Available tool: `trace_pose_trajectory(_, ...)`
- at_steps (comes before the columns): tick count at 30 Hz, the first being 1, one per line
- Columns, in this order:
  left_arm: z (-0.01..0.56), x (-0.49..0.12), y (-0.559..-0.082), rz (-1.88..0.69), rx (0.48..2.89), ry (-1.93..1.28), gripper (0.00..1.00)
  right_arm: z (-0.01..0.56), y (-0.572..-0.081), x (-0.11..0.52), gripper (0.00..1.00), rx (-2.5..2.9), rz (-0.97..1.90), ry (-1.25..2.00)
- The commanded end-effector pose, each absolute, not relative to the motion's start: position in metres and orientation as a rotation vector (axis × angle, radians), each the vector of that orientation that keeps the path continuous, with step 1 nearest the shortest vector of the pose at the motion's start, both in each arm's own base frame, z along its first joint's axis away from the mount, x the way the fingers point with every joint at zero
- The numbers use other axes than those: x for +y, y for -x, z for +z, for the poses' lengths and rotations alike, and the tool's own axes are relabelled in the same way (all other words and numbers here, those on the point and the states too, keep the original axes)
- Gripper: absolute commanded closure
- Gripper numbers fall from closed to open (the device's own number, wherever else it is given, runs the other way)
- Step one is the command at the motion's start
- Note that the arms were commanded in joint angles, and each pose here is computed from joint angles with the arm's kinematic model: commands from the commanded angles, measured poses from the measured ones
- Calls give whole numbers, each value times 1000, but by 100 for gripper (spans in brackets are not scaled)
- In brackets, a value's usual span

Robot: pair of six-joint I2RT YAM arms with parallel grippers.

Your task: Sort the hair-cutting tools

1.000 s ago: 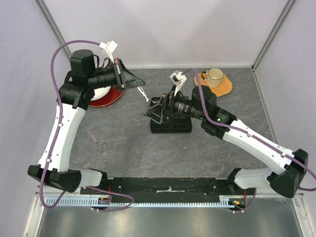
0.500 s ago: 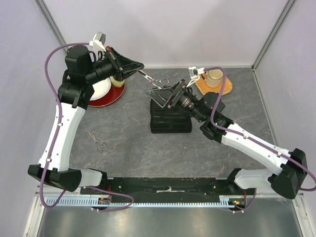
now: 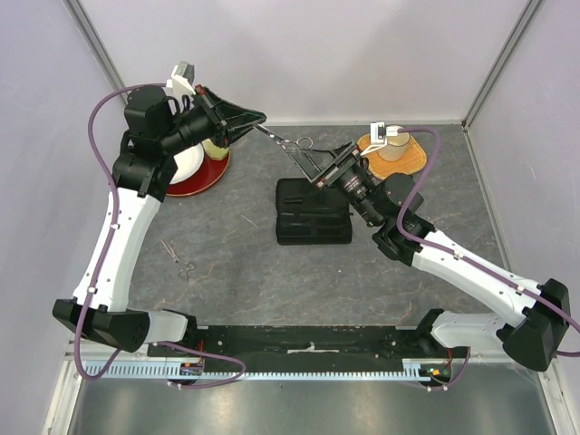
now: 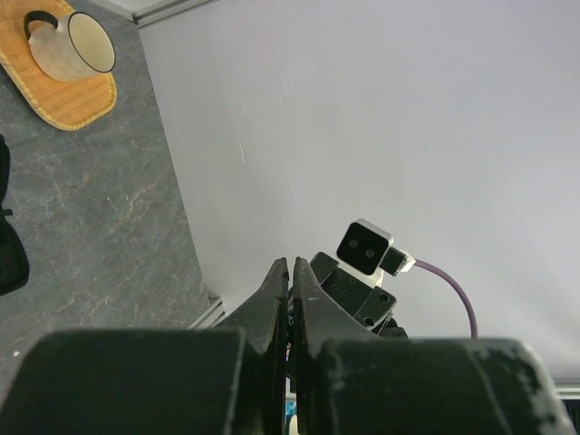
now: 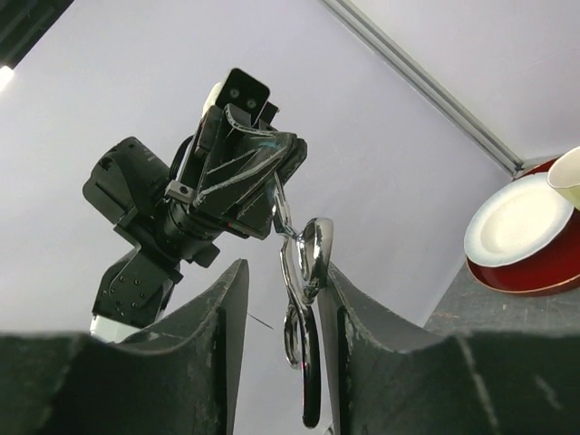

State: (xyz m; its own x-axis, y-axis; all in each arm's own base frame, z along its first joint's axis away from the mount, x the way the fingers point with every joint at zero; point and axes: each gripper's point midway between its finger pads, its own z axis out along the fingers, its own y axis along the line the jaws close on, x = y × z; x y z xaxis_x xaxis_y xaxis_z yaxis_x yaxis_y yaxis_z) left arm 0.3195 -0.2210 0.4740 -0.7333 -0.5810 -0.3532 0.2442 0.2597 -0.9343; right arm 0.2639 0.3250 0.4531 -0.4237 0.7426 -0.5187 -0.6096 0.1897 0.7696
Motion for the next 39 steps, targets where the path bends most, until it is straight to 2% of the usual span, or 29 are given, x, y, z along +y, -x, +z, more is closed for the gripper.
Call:
trace_pose_trajectory(1,490,-220,-316,-1597,1793,304,98,479,-261,321,61,1240,1569,-169)
trace_pose_trajectory(4,489,-221,-316,-1596,1795,305,98,476,-263,319,76,1251,1564,-188)
trace_pose_trajectory(6,489,-220,-315,-1594,1792,303,98,471,-266,317,82,1266,1549,-210)
trace_pose_trajectory(8,483,-220,-317,-1584,1798,315,98,467,-270,313,94,1276,1520,-241)
trace_pose_trajectory(9,483,-218,-317,-1580,1788,314,95,462,-273,312,98,1297,1500,-257)
trace_pose_trajectory(10,474,-218,-318,-1577,1802,326,78,458,-277,309,100,1313,1475,-283)
trace_pose_trajectory(12,469,-218,-317,-1571,1802,322,58,445,-281,308,100,1377,1420,-298)
trace_pose_trajectory(13,459,-218,-319,-1554,1820,321,41,443,-283,306,100,1388,1398,-300)
trace_pose_trajectory(16,435,-217,-320,-1498,1871,302,30,425,-292,296,100,1470,1295,-320)
trace_pose_trajectory(23,351,-211,-325,-1326,2084,275,27,332,-328,246,100,1794,1015,-340)
trace_pose_trajectory(32,204,-218,-346,-1192,2385,175,38,249,-330,214,100,2013,970,-89)
trace_pose_trajectory(39,151,-227,-378,-1169,2432,169,38,210,-340,188,100,2095,969,-26)
